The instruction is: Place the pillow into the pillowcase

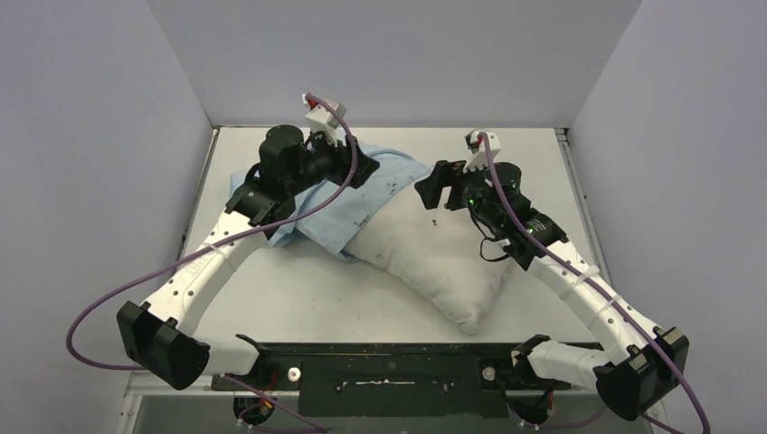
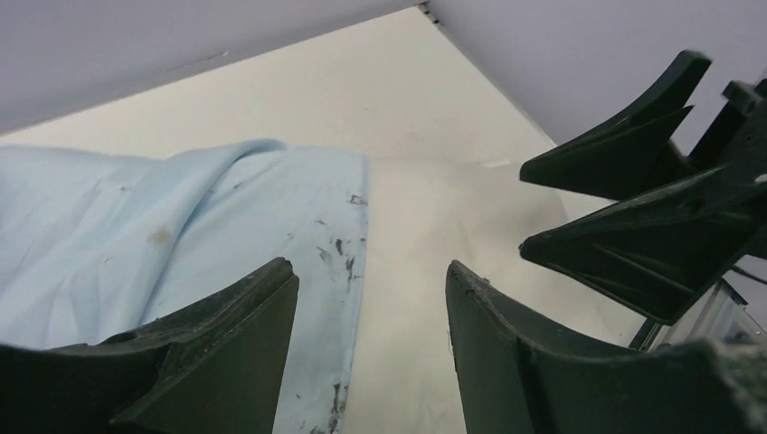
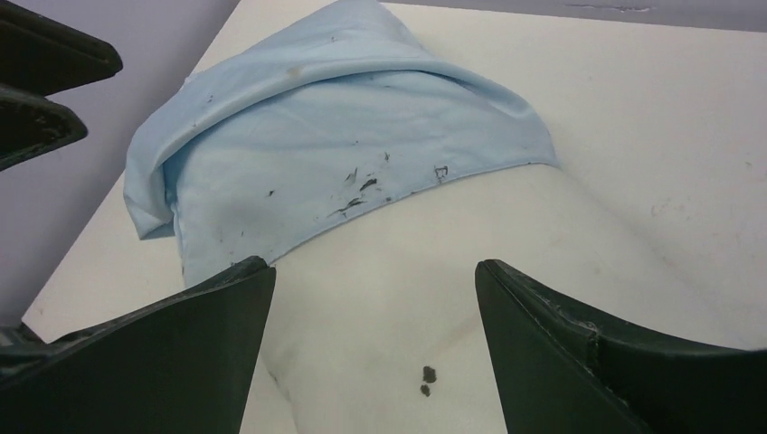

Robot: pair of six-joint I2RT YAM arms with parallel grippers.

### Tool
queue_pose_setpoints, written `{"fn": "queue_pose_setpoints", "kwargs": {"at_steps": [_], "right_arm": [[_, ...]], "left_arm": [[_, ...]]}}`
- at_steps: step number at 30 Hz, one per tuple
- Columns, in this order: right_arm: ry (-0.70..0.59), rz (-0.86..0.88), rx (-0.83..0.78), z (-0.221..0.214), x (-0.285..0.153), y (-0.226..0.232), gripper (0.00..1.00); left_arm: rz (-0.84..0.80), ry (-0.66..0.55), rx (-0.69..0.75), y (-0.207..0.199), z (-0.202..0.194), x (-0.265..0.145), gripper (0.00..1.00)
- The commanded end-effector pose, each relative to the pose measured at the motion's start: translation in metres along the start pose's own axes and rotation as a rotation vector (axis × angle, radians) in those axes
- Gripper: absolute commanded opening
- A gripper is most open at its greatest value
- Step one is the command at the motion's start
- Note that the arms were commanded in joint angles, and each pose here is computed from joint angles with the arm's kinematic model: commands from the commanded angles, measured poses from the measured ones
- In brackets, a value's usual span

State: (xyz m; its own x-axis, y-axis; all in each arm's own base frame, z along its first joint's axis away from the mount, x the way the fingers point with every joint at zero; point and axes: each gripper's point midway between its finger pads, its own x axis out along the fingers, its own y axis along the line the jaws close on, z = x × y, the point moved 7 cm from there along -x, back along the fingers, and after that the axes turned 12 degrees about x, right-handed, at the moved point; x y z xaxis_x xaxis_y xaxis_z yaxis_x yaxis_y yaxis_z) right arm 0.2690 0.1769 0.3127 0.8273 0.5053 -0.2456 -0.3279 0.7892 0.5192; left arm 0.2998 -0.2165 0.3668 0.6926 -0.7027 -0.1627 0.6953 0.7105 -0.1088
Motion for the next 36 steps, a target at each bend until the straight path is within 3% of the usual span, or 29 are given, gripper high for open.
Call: {"fn": "queue_pose_setpoints", "kwargs": {"at_steps": [1,7,14,18,21,23,26,28,30,36], "right_arm": [[0.089,0.123,-0.158,-0.006,-0.005,0.013,0.83],[0.251,0.076,-0.336,-0.039,0.01,0.01,0.84],[0.312,0.038,-0.422,-0.065,0.038,0.007,0.86],[0.327,0.028,-0.418,-0.082,0.055,-0.001,0.76],[0.338,0.014,-0.391,-0.093,0.066,-0.006,0.61],[0.311,0.003,-0.352,-0.094,0.07,-0.007,0.41],[0.24,0.029,-0.253,-0.09,0.071,-0.001,0.13],[0.178,0.063,-0.185,-0.085,0.072,0.005,0.0],[0.145,0.088,-0.122,-0.084,0.072,0.01,0.0],[-0.042,0.122,0.094,-0.061,0.077,0.026,0.0]], "left_arm": [[0.066,0.088,-0.004,0.008,-0.03,-0.021,0.58],[0.143,0.172,-0.044,0.013,-0.086,-0.036,0.6],[0.204,0.267,-0.048,0.015,-0.138,-0.035,0.63],[0.249,0.325,0.004,0.007,-0.157,-0.027,0.63],[0.298,0.365,0.07,0.0,-0.17,-0.019,0.62],[0.318,0.387,0.073,0.001,-0.176,-0.016,0.53],[0.317,0.377,0.06,0.0,-0.175,-0.015,0.24],[0.301,0.336,0.05,-0.004,-0.167,-0.016,0.08],[0.264,0.271,0.04,-0.011,-0.151,-0.018,0.0],[0.12,0.122,-0.036,-0.041,-0.096,-0.011,0.0]]}}
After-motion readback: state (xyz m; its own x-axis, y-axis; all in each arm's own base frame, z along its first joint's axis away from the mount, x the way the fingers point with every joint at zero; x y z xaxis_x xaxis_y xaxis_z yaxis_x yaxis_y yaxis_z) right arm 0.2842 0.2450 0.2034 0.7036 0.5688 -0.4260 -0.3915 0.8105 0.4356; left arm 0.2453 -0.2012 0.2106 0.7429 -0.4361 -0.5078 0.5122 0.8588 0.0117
